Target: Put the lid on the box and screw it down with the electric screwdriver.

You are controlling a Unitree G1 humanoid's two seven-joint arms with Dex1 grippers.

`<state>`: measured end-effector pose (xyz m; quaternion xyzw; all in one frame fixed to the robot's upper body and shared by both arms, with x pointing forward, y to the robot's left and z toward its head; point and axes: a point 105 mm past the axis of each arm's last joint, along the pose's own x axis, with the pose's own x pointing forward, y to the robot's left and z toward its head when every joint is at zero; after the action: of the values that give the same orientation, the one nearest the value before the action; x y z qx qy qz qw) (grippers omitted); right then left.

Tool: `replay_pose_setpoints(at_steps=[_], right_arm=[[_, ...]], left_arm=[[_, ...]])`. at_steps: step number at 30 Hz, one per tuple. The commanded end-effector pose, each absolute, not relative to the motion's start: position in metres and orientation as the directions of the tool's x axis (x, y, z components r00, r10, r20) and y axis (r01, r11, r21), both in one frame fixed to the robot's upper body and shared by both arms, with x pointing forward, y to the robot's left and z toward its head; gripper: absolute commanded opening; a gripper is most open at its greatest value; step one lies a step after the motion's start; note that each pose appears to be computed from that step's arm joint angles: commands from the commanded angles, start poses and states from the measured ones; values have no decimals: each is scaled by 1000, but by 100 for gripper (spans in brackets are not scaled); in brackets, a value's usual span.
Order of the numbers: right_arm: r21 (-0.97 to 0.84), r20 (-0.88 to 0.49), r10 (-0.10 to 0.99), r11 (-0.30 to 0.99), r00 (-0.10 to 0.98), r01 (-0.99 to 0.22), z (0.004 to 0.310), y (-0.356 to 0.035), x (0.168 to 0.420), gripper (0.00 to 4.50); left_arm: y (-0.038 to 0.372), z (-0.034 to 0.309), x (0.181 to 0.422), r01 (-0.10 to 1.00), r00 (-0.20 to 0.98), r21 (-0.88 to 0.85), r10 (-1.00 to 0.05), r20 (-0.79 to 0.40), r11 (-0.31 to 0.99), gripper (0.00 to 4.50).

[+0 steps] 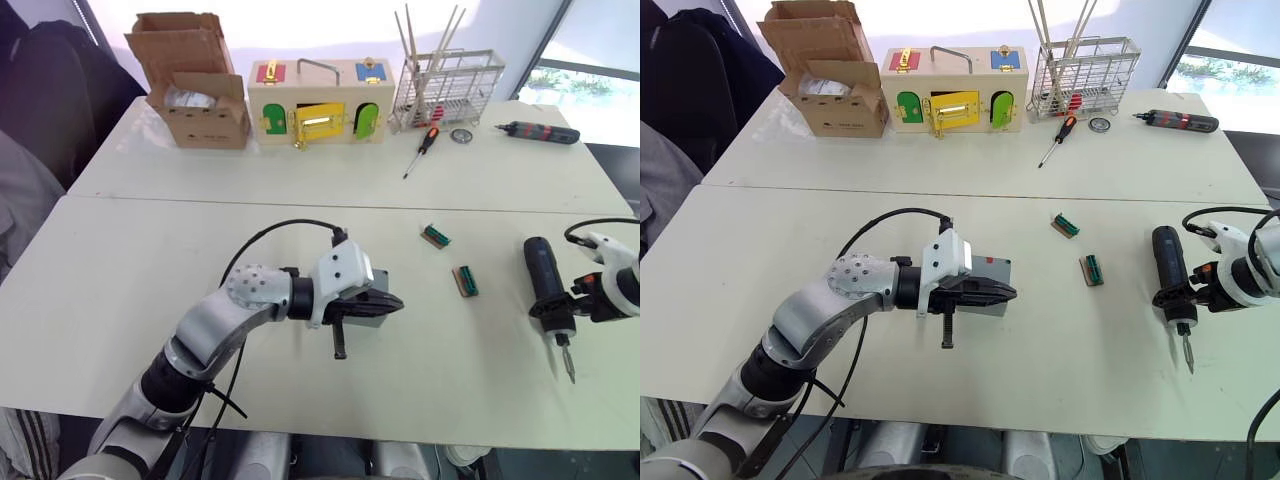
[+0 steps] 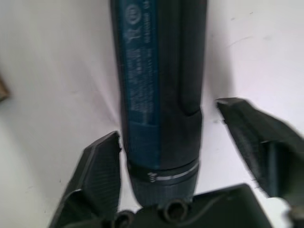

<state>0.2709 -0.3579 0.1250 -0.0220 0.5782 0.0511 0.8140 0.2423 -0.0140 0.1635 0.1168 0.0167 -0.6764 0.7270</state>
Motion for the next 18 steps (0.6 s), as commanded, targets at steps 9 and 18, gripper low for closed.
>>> replay_pose_setpoints(at_steps=[9,18], right_arm=[[-23,-947,21,991,321,-132,117,-360,273,183],[-42,-482,-3,999,876,-20,262,-360,361,183]], left_arm=[[-14,170,243,984,94,164,-983,-158,68,0],[11,174,270,979,144,170,-968,-205,110,0]])
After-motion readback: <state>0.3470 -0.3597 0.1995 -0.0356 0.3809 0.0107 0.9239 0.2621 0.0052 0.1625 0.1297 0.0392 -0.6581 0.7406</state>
